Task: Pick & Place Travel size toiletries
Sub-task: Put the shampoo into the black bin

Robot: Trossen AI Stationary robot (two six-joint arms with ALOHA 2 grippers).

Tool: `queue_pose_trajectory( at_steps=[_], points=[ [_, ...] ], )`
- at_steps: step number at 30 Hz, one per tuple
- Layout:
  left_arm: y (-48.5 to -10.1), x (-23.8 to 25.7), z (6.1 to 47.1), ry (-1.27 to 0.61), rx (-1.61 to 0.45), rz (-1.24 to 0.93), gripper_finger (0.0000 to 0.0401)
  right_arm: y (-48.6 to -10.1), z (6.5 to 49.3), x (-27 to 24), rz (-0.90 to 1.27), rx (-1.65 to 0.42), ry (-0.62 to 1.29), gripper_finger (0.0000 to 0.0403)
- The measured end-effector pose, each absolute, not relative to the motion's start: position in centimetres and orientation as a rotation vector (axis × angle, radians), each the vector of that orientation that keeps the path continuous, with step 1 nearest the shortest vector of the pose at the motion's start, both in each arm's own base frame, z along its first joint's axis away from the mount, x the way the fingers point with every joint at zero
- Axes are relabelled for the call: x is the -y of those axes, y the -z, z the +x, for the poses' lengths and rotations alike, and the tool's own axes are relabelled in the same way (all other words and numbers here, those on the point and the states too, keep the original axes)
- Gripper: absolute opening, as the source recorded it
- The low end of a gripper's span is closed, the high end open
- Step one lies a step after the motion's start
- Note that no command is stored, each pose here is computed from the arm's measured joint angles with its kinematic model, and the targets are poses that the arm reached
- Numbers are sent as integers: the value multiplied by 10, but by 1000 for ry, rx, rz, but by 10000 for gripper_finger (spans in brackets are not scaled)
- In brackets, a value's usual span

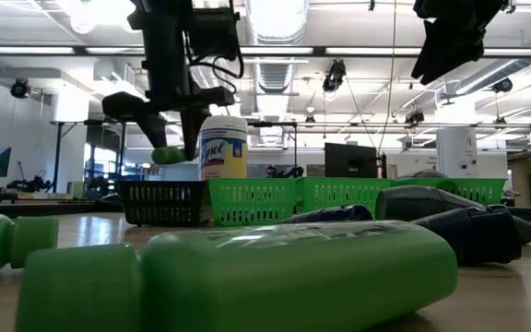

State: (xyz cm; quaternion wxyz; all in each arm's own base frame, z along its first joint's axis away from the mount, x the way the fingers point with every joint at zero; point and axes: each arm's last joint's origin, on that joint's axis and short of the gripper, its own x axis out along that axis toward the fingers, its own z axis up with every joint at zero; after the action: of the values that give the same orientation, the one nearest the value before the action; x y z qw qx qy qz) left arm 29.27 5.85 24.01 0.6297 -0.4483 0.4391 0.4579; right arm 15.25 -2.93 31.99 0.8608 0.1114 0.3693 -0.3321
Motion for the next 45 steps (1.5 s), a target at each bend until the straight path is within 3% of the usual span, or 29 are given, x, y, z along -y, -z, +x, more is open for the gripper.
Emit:
queue_pose_trajectory(
  at_steps=[10,13,19,27,38,45],
  points=[
    [-243,-38,295,-991,-1024,-1022,210,-320,153,29,234,-775,698,285],
    [-253,-16,297,-893,-1032,-989,211,-319,152,29,231,-787,699,290],
    [-268,88,309,-391,-1068,-798,210,-317,149,29,208,-832,700,298],
    [-241,200,296,-152,-1098,-775,210,-317,149,29,181,-841,683,287],
    [-215,222,307,-244,-1321,-448,215,-316,149,29,193,-840,680,265],
    [-213,224,300,-256,-1372,-415,270,-316,149,29,197,-839,681,268]
  ],
)
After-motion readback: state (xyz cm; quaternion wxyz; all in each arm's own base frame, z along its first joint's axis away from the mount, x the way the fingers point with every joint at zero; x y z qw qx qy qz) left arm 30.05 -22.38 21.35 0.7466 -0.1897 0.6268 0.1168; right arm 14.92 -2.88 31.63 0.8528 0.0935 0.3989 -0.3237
